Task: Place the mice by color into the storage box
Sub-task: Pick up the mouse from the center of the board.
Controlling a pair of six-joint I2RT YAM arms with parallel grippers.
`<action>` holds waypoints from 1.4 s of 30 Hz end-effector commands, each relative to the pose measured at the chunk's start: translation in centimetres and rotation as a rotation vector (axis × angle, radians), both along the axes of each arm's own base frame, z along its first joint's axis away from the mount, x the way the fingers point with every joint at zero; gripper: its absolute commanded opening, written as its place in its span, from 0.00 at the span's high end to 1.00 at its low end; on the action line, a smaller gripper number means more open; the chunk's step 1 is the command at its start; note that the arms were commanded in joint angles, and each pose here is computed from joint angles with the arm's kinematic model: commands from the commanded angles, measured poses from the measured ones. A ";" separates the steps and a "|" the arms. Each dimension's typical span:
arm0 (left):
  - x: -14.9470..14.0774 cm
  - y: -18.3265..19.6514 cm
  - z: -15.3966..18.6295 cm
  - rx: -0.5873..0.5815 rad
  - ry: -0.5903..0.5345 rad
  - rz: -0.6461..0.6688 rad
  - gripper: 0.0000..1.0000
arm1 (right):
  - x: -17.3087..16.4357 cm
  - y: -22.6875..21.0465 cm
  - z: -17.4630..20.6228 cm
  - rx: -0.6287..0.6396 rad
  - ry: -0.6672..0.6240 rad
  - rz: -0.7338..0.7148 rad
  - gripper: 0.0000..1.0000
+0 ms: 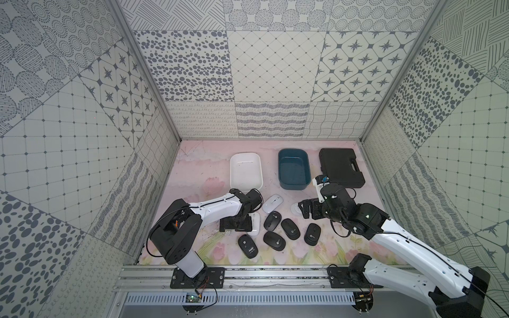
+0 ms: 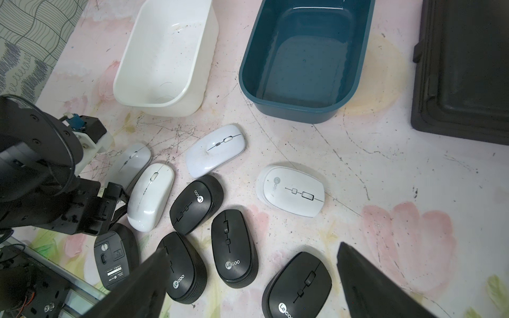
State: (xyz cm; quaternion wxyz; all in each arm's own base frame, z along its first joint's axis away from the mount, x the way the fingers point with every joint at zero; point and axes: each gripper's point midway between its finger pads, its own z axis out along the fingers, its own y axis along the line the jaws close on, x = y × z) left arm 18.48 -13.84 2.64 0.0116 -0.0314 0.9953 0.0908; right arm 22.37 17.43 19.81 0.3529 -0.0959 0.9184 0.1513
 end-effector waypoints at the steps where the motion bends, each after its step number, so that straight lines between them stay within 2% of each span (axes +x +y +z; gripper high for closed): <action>1: 2.0 -0.9 0.4 -0.031 -0.058 -0.046 0.08 | 0.3 0.7 0.7 0.043 -0.032 0.008 0.01; 6: 3.0 -0.4 0.3 -0.026 -0.062 -0.037 0.08 | 0.3 0.9 0.5 0.051 -0.032 0.014 0.01; 23: 4.8 0.3 -0.5 -0.068 -0.020 -0.129 0.18 | 0.4 1.3 1.0 0.079 -0.043 0.027 0.01; 28: 5.0 0.0 -1.0 -0.077 -0.011 -0.148 0.30 | 0.4 1.4 1.1 0.079 -0.048 0.031 0.01; 34: 5.4 -0.3 -0.7 -0.091 -0.035 -0.155 0.39 | 0.3 1.4 1.2 0.081 -0.051 0.035 0.01; 38: 5.5 -0.1 0.0 -0.087 -0.051 -0.155 0.50 | 0.4 1.4 1.3 0.081 -0.056 0.035 0.01; 42: 5.7 -0.1 1.2 -0.092 -0.074 -0.155 0.51 | 0.5 1.5 1.2 0.078 -0.059 0.036 0.01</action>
